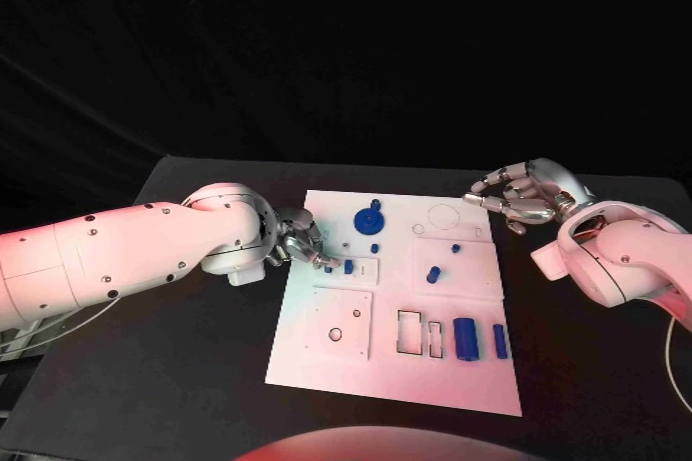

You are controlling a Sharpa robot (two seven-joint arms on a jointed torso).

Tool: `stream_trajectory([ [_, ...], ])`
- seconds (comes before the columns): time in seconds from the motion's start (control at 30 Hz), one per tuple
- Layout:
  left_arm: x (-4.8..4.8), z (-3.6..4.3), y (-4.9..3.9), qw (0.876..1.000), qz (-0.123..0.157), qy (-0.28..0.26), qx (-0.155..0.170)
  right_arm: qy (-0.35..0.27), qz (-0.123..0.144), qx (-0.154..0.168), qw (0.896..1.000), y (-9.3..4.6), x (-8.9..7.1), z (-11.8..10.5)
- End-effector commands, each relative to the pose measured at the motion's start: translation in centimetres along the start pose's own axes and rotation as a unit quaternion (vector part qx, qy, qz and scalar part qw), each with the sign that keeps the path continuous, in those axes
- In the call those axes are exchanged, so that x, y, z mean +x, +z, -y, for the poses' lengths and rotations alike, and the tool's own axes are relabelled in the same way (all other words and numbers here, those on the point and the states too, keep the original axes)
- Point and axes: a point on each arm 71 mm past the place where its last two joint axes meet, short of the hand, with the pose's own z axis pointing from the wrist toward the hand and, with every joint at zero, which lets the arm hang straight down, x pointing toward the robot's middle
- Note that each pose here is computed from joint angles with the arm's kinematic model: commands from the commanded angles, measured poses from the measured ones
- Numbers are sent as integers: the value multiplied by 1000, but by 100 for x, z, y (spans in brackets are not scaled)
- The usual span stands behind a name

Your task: Assemble the parts on the task board

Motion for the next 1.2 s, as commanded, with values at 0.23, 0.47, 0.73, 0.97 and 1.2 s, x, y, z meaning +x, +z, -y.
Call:
stream_trajectory([
  [0.23, -4, 24, 13, 1000, 7, -12, 13, -1, -4, -4, 1000, 0, 12, -5],
  [0.47, 2, 24, 35, 1000, 6, -12, 12, -1, -4, -4, 1000, 0, 12, -5],
  [0.73, 2, 26, 49, 1000, 6, -12, 12, -1, -4, -4, 1000, 0, 12, -5],
  [0.97, -10, 26, 57, 1000, 12, -15, 14, -1, -3, -4, 1000, 0, 13, -7],
  [1.2, -25, 31, 65, 999, 20, -19, 17, -1, -3, -4, 1000, -1, 13, -8],
])
